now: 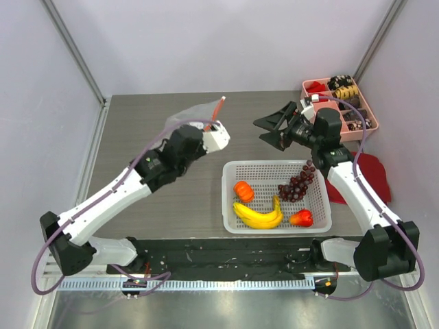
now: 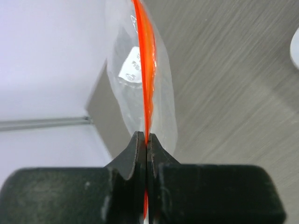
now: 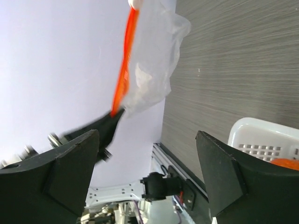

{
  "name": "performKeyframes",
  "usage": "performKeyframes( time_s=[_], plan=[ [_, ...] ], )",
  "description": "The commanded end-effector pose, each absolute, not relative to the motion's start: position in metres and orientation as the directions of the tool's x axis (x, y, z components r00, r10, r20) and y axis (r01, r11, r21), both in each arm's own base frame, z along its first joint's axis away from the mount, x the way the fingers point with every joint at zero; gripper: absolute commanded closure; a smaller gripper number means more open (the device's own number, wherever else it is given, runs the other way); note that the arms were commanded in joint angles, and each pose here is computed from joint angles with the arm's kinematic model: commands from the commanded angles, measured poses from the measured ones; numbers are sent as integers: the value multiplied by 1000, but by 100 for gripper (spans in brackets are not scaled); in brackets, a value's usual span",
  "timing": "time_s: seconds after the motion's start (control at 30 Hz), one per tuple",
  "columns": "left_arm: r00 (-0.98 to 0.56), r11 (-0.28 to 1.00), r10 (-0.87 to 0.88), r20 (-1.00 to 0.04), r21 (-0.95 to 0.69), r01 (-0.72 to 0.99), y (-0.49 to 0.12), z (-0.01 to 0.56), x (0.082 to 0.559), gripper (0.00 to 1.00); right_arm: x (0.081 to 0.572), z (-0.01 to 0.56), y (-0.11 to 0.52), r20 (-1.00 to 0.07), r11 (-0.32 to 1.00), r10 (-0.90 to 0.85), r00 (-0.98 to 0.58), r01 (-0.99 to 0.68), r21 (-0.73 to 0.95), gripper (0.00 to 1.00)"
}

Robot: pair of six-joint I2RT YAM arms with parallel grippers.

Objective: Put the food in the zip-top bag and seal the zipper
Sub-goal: Pick up the zipper food storage bag at the center of the board, then open the zipper of the food storage bag.

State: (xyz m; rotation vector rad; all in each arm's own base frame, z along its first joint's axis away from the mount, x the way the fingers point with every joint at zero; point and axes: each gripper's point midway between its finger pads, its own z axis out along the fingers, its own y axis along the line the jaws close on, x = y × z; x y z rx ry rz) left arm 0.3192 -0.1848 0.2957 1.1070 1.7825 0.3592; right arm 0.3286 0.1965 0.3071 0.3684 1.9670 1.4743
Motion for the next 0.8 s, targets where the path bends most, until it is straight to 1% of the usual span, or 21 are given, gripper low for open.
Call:
performKeyframes(
  time_s=[0.0,0.03,0.1,0.13,0.17,0.2,0.23,0.3,0.33,0.37,0.4,0.43,0.47,0.5,0.57,0.6,0.63,0.67,0.7,0.73,0.77],
  plan=[
    [-20,475,873,-487,841,260,-179,330,322,100,336,342,209,-311,247,612,-728,-198,949,11],
    [-7,418,904,-428,877,237,-176,328,323,100,332,340,215,-309,245,598,-740,-199,949,12],
    [1,383,922,-388,910,161,-173,335,325,100,329,338,220,-307,244,589,-748,-198,949,13],
    [34,410,909,-414,907,92,-177,344,327,100,325,337,225,-305,241,579,-756,-198,950,13],
    [53,355,932,-358,933,65,-179,347,328,100,324,334,227,-302,243,574,-761,-194,950,13],
    [76,357,930,-359,933,38,-184,352,325,100,324,333,228,-297,242,574,-763,-189,952,13],
    [74,387,920,-386,922,-3,-186,358,324,100,325,329,230,-288,241,572,-768,-178,954,13],
    [91,375,924,-370,926,-37,-198,362,321,100,326,322,232,-273,243,569,-776,-158,957,13],
    [108,445,894,-435,889,-108,-198,374,319,100,327,315,233,-253,241,569,-782,-136,961,13],
    [105,395,918,-384,909,-133,-204,373,320,100,327,312,235,-243,240,567,-787,-125,963,14],
    [106,404,914,-392,901,-156,-205,376,320,99,328,309,236,-234,240,566,-790,-113,964,13],
    [97,416,909,-405,890,-186,-205,380,321,99,330,305,238,-221,237,568,-793,-99,966,14],
    [109,460,888,-447,859,-225,-204,388,320,100,331,305,240,-213,233,566,-796,-94,968,14],
    [109,445,895,-432,864,-235,-208,387,321,99,333,305,241,-204,228,567,-798,-87,970,14],
    [133,466,885,-447,848,-251,-211,389,319,99,340,312,246,-187,202,570,-800,-85,976,14],
    [142,462,887,-440,852,-245,-214,386,318,100,342,317,248,-188,190,571,-799,-94,977,11],
    [151,465,885,-441,853,-238,-217,384,316,99,345,330,250,-205,169,571,-795,-131,977,10],
    [159,463,886,-436,855,-234,-220,383,315,100,349,334,251,-198,154,573,-795,-132,979,9],
    [163,455,890,-426,861,-228,-221,380,314,99,350,341,253,-206,141,570,-795,-153,978,7],
    [167,446,893,-417,867,-222,-224,377,313,99,349,356,256,-240,119,562,-791,-210,970,6],
    [167,442,895,-413,870,-220,-226,375,312,99,349,359,257,-251,113,557,-791,-227,967,5]
  ],
)
